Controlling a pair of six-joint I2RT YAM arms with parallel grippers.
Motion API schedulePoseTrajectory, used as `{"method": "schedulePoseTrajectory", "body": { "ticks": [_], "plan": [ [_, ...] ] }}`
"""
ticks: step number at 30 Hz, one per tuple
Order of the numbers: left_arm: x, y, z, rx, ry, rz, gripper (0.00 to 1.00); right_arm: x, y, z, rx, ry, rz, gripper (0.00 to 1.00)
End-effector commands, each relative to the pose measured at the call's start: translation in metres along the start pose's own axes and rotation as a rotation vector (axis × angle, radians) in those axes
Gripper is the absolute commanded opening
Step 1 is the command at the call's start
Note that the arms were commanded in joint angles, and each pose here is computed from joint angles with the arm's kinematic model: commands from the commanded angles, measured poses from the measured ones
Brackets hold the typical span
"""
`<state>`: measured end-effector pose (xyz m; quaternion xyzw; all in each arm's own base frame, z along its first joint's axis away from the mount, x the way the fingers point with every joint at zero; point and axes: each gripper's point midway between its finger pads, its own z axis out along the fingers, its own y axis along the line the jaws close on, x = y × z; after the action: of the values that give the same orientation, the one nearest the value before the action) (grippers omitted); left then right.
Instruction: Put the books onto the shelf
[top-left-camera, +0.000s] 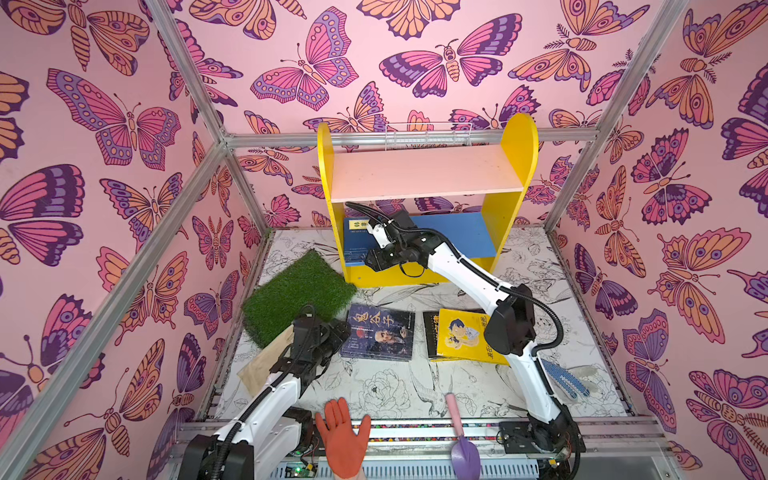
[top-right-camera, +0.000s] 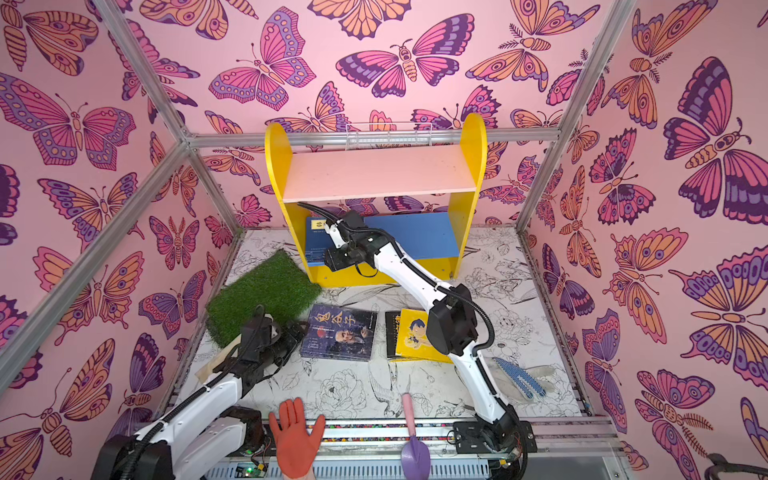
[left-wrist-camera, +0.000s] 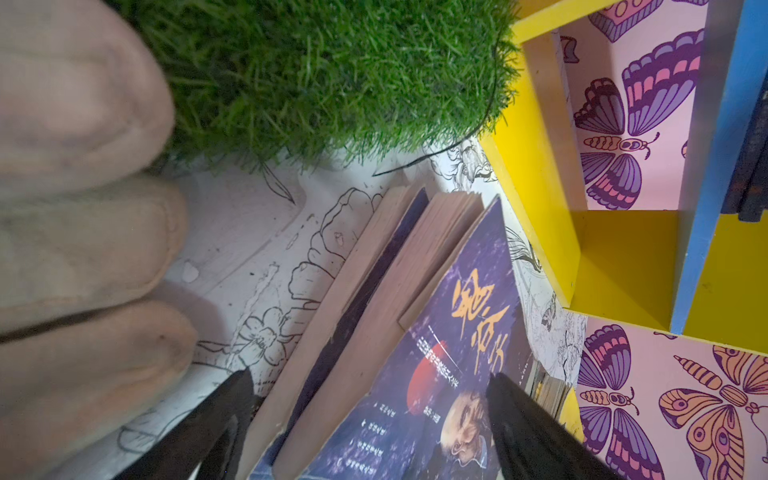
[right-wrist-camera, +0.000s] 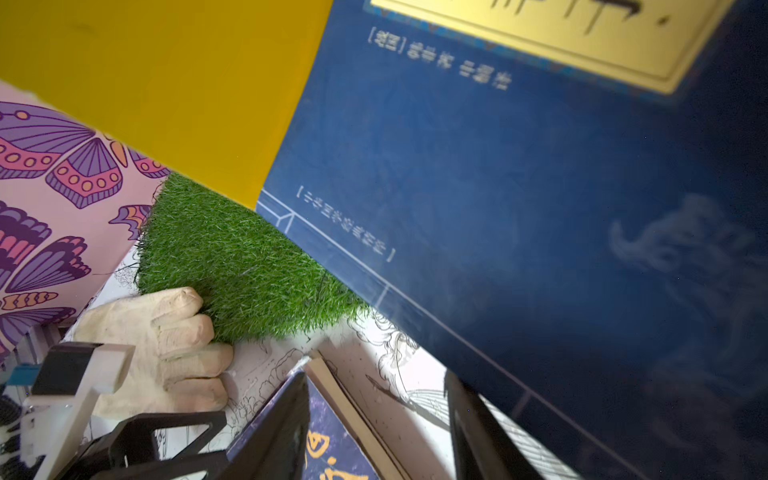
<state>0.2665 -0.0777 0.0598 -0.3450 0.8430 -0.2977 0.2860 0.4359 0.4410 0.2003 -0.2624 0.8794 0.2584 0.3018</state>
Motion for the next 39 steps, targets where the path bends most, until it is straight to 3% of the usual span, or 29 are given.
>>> {"method": "schedulePoseTrajectory", "body": {
  "ticks": [1,8,16,22,30,36,39],
  "plan": [
    [0.000,0.002,-0.002,-0.010,0.003,0.015,0.90,-0.003,0.005,0.001,-0.022,0.004,0.005,0.53],
    [0.000,0.001,-0.002,-0.007,0.003,0.023,0.90,-0.006,0.017,-0.014,-0.067,-0.010,0.005,0.52],
    [-0.002,-0.003,-0.004,-0.013,0.008,0.063,0.90,0.007,0.020,-0.072,-0.056,-0.080,-0.033,0.52],
    [0.003,-0.001,-0.001,-0.023,0.035,0.086,0.90,0.099,0.019,-0.092,-0.133,0.047,0.044,0.54],
    [0.010,-0.009,0.012,-0.047,0.124,0.172,0.86,0.238,0.011,-0.066,-0.212,0.360,0.269,0.54],
    [0.015,-0.013,0.019,-0.058,0.172,0.217,0.82,0.276,-0.011,-0.045,-0.166,0.538,0.347,0.54],
    [0.018,-0.012,0.022,-0.073,0.191,0.233,0.73,0.281,-0.014,-0.037,-0.179,0.558,0.378,0.53]
  ]
}}
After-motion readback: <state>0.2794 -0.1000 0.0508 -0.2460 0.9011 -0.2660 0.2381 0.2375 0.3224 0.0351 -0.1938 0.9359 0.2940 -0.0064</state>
